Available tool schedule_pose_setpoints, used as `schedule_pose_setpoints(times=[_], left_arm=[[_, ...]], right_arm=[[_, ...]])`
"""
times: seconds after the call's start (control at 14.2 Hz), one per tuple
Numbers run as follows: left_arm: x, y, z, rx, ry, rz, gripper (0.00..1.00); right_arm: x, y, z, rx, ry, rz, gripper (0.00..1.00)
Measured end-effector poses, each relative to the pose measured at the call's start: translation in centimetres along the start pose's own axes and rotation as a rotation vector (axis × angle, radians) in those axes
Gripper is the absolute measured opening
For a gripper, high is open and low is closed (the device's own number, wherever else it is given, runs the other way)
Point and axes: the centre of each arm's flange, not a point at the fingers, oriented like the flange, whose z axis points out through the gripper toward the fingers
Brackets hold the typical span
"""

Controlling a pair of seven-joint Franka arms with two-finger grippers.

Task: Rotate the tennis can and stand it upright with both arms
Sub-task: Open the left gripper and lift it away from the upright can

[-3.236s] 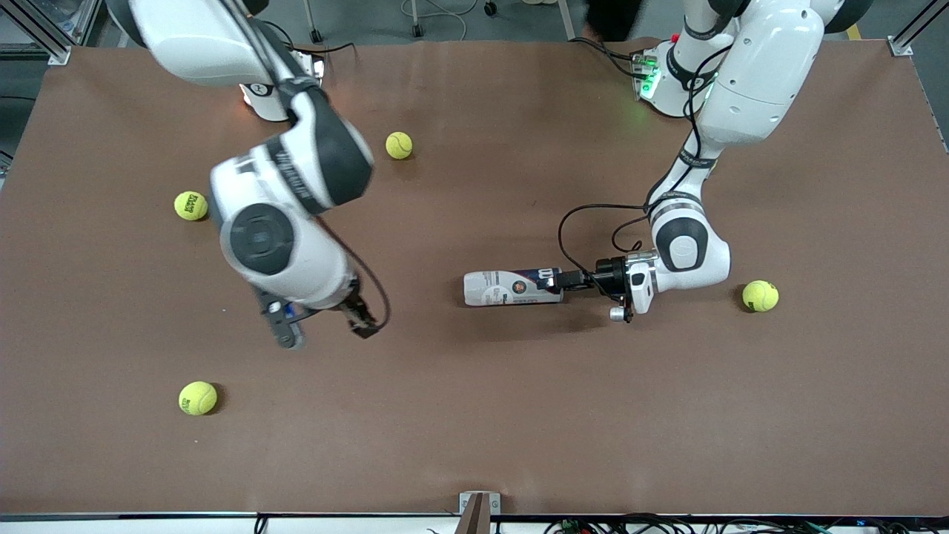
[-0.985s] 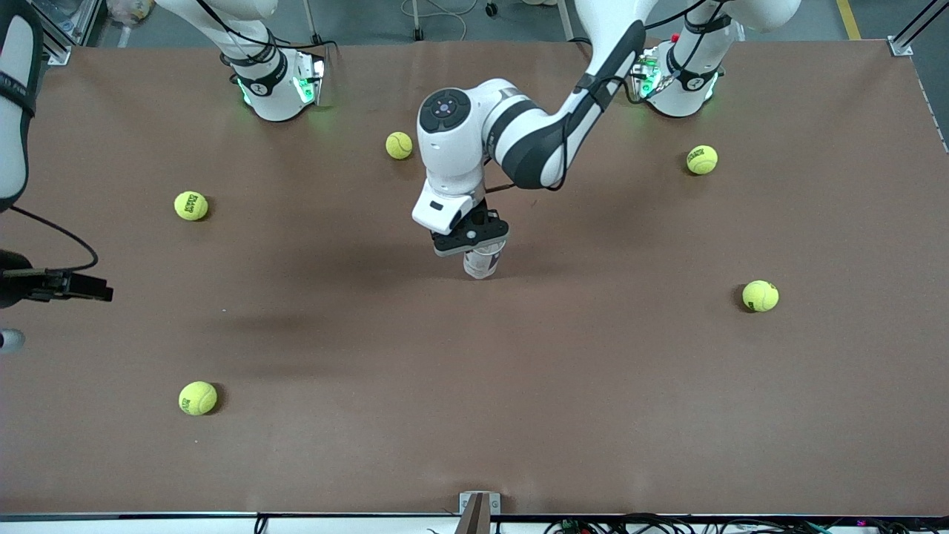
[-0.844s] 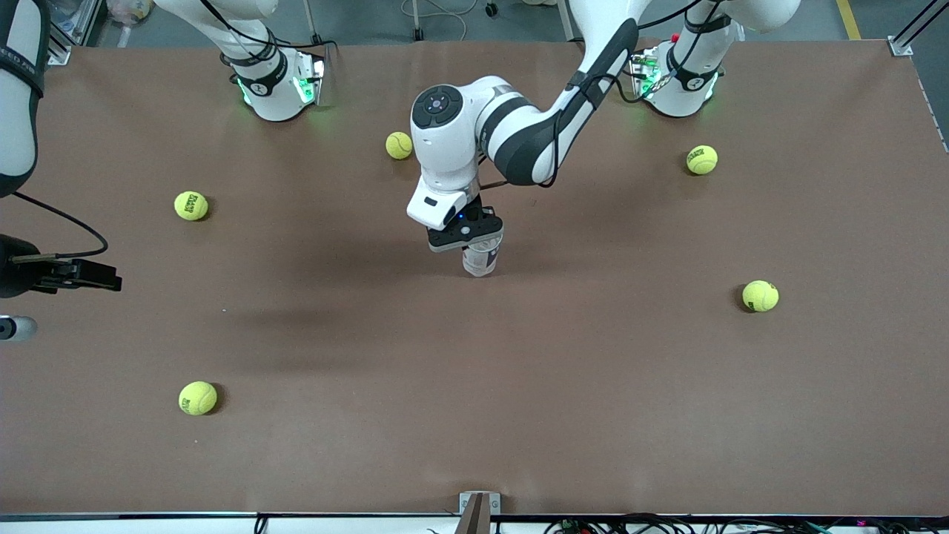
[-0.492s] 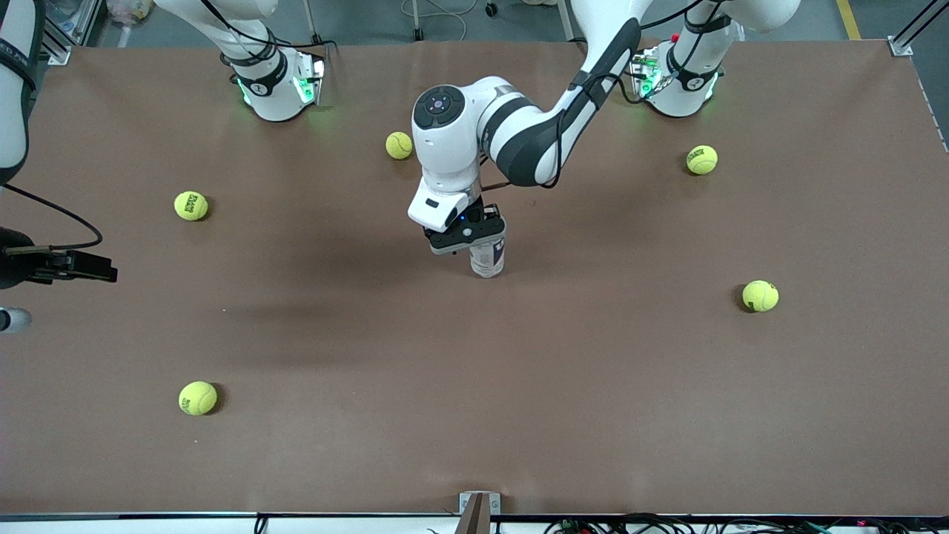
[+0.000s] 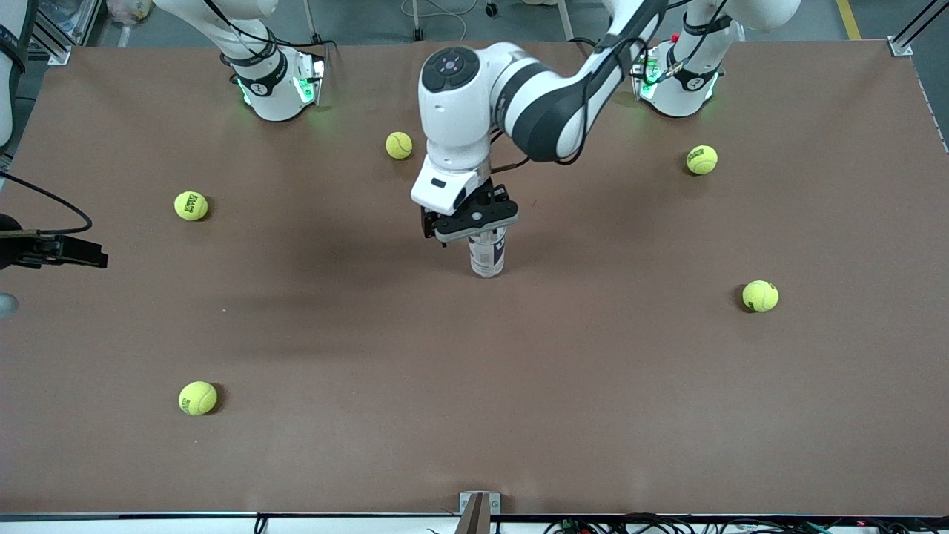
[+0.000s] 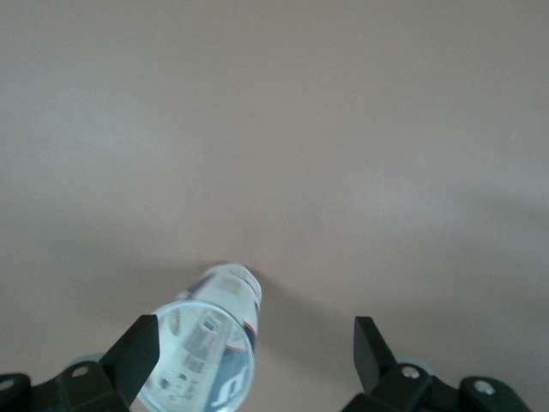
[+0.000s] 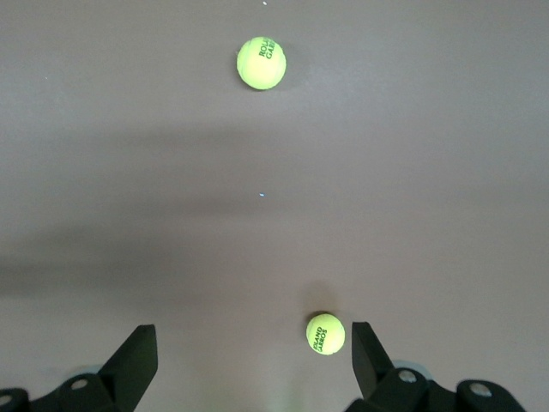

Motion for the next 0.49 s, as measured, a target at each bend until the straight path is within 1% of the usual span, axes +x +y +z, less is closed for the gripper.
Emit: schedule_pose_setpoints(times=[0.14,0.35,0.49], left_arm=[[4.7,-3.5,-3.5,0.011,0.006,0.005,1.00],[12.8,-11.2,-8.0,0.008,-0.040,0.058,1.00],[17.4,-17.4,-10.5,0.028,-0.066,0.109,1.00]], right_arm=[[-1.6,-0.2,-0.8,-0.006,0.014,-0.001,1.00],[-4.3,-0.2,-1.7,-0.002,0.040,0.005,1.00],[-6.1,0.3,-2.2,0.014,0.050,0.015,1.00]])
